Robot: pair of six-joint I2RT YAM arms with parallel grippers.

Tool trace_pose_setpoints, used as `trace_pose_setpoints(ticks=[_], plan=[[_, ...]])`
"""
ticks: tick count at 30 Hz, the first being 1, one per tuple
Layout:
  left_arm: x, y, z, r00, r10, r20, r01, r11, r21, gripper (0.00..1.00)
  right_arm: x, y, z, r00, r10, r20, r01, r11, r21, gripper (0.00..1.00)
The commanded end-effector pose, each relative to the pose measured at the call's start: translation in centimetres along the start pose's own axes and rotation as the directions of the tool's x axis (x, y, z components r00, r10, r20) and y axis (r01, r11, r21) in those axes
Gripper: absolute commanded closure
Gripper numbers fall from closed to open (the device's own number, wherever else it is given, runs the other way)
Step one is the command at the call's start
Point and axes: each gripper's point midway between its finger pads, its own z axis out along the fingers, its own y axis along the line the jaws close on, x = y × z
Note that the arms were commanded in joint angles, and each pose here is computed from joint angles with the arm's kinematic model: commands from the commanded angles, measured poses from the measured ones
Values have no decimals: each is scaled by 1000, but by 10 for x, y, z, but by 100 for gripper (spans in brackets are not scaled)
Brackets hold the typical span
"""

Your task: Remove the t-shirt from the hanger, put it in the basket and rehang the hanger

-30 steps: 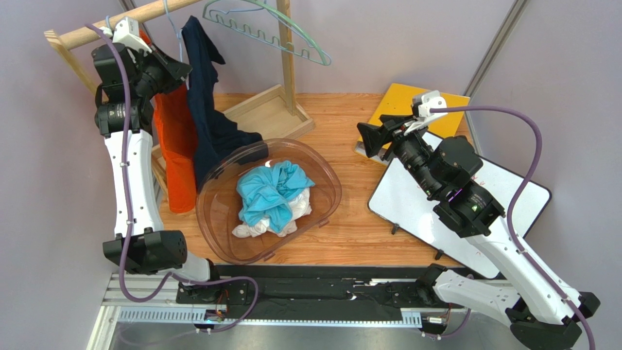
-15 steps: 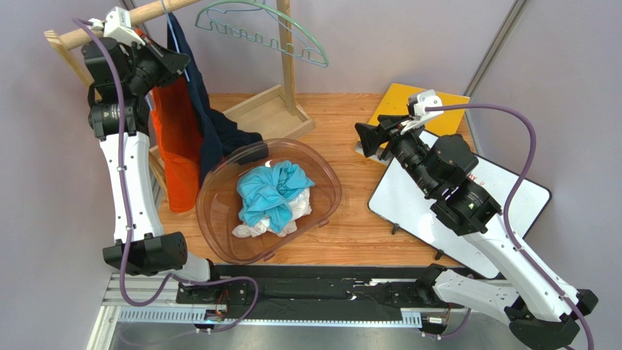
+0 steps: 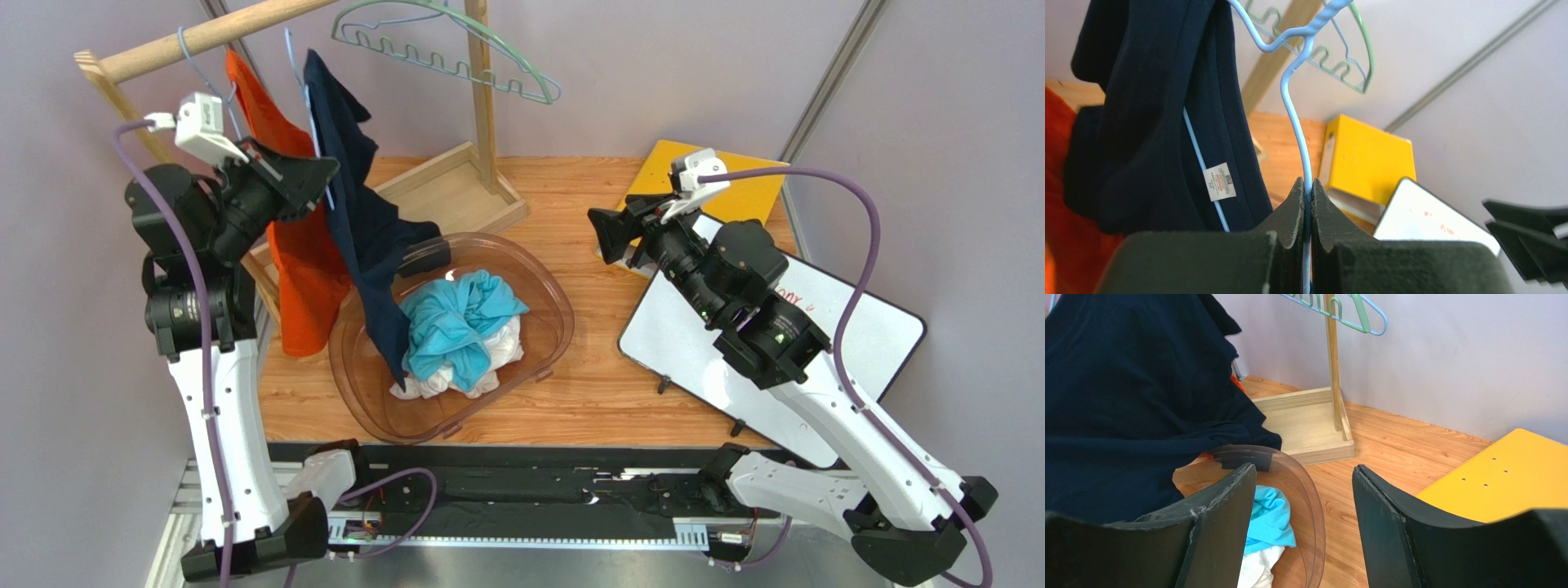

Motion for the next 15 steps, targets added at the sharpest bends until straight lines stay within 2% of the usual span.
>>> trace_pose_setpoints(ticks=[1, 6, 12, 15], plan=[[28, -24, -15, 998, -14, -69, 25, 987, 162, 100, -12, 10, 7, 999, 21, 24, -20, 999, -38, 36], [70, -31, -16, 981, -44, -189, 91, 964, 248, 100, -2, 23, 23, 999, 28, -36, -31, 996, -85, 36], [106, -48, -15, 941, -76, -330, 191, 924, 332, 100, 6, 58, 51, 994, 36, -106, -59, 971, -230, 34], [120, -56, -18, 922, -77, -379, 230, 897, 378, 100, -8, 79, 62, 995, 54, -88, -79, 945, -318, 31]])
